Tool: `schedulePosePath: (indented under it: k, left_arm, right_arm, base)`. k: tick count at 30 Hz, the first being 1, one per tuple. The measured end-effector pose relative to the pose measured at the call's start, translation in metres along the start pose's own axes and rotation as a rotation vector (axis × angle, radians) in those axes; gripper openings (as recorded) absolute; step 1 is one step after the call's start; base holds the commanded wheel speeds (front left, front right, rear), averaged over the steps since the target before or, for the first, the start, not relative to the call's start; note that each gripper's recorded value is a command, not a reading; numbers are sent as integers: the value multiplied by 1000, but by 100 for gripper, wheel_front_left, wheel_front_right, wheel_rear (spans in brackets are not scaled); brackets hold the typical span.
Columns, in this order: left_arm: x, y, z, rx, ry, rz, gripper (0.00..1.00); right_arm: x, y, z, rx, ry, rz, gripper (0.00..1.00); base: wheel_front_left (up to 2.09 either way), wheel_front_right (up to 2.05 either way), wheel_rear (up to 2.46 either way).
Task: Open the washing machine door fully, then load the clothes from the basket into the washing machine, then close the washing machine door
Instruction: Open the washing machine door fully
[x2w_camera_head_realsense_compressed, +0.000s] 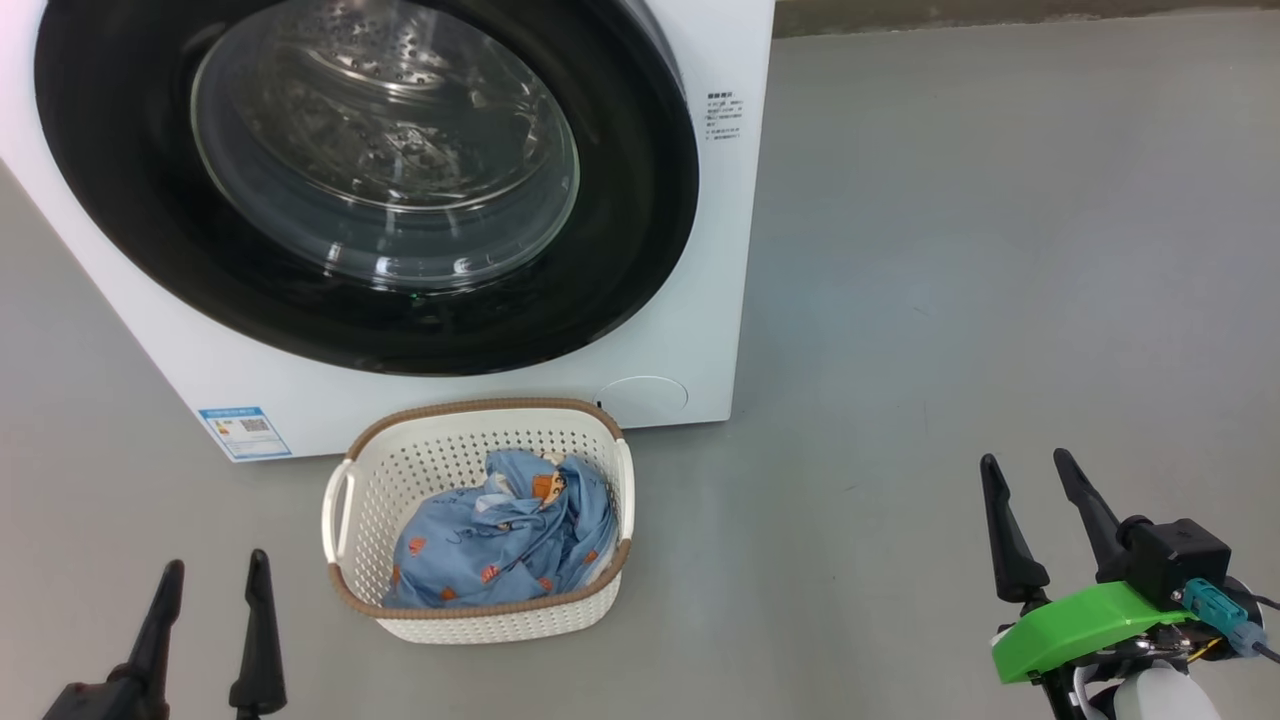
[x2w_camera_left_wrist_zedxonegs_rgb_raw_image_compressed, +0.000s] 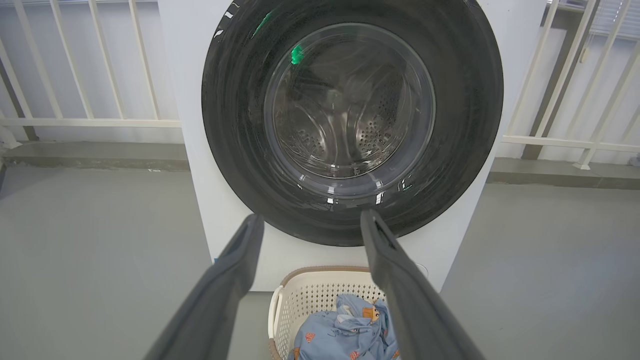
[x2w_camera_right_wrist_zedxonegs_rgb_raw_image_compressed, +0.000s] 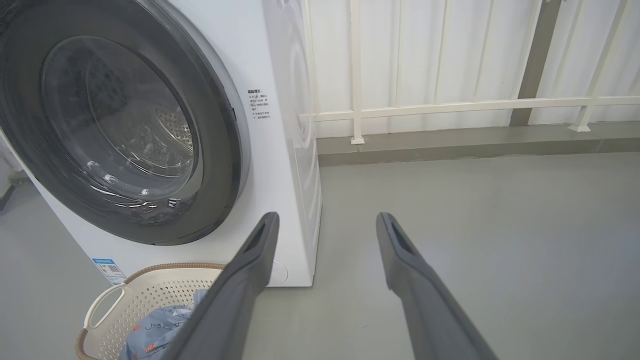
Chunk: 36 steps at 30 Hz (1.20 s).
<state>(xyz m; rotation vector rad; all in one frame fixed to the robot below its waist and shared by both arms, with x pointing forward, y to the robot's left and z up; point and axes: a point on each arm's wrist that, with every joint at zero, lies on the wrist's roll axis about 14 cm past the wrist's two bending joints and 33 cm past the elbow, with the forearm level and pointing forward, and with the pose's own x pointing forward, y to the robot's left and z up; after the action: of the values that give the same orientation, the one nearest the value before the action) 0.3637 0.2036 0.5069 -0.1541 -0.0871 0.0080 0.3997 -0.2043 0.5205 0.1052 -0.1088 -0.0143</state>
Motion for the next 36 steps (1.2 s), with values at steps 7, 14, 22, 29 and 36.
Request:
schedulePosePath:
  k: [7, 14, 22, 29, 36]
  left_arm:
    - [0, -4, 0, -1, -1, -12, 100]
    - [0, -7, -7, -3, 21, -21, 100]
    - [0, -12, -19, -7, 57, -33, 100]
    - [3, -12, -29, -18, 85, -30, 100]
    - [13, -13, -34, -34, 95, -31, 100]
  right_arm:
    - [5, -3, 2, 75, -14, -21, 100]
    - [29, -13, 28, 245, -109, -68, 100]
    - [53, -21, 29, 520, -149, -126, 100]
    - [82, -22, 23, 810, -142, -167, 0]
    - [117, -5, 19, 933, -68, -121, 0]
  base:
    - [0, 0, 0]
    - [0, 0, 0]
    - [0, 0, 0]
    - [0, 0, 0]
    - [0, 0, 0]
